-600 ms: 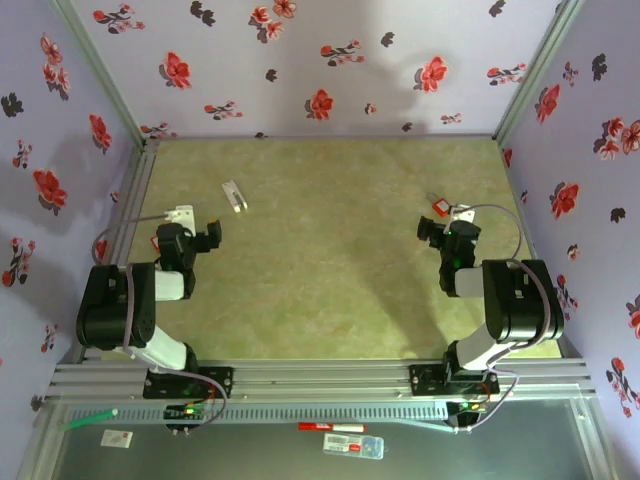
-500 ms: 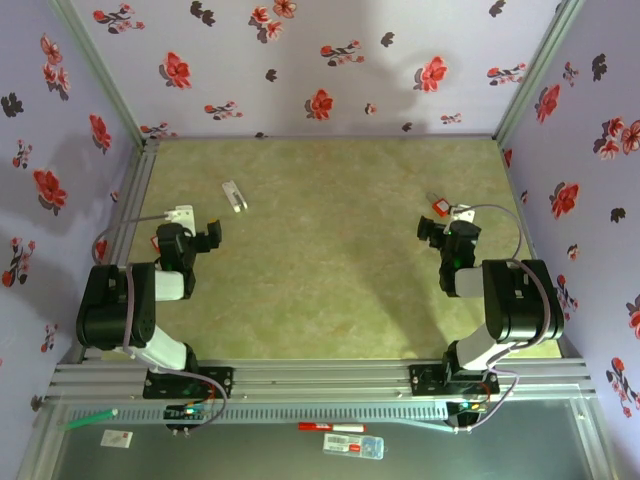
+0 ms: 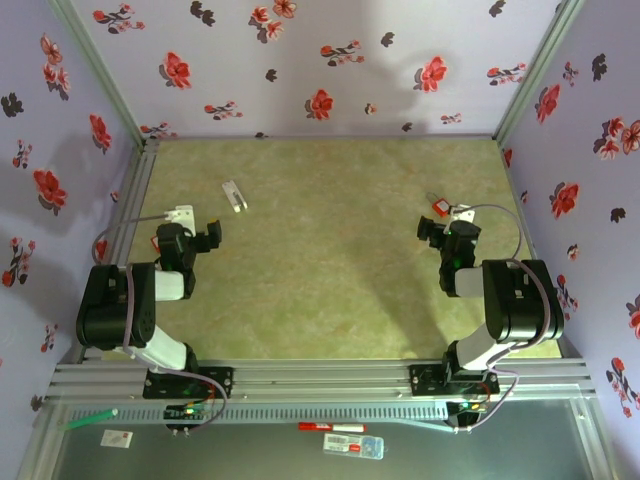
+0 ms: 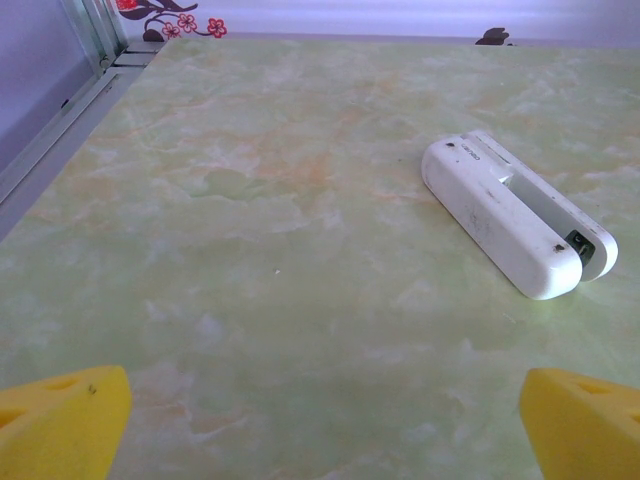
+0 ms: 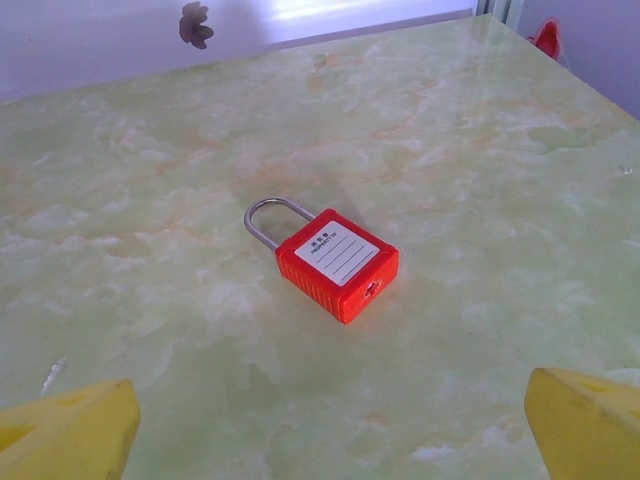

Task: Unlock with the key

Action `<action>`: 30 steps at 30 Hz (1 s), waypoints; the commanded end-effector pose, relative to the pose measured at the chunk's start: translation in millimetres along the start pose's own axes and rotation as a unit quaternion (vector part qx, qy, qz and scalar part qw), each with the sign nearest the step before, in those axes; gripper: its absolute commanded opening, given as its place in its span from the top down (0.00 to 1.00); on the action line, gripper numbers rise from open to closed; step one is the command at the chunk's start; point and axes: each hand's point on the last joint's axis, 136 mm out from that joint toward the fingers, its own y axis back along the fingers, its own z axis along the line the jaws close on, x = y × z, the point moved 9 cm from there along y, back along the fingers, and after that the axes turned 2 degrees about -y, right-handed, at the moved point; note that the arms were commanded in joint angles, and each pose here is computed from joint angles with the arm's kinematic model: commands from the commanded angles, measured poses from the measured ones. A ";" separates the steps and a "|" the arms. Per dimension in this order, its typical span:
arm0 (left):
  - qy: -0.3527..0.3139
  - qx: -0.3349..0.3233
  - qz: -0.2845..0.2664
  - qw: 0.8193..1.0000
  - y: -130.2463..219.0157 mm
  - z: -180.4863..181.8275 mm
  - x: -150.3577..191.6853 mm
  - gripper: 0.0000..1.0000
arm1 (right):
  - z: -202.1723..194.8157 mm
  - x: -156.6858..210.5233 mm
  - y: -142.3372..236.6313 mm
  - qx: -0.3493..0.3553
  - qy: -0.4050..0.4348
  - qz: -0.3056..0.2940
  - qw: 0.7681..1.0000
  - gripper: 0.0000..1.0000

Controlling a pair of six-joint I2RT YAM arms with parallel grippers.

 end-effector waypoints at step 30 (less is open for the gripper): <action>-0.020 0.013 -0.021 0.999 32.9 -7.4 -58.4 0.00 | 17.8 -55.2 55.5 -0.010 -0.011 0.051 0.999 0.01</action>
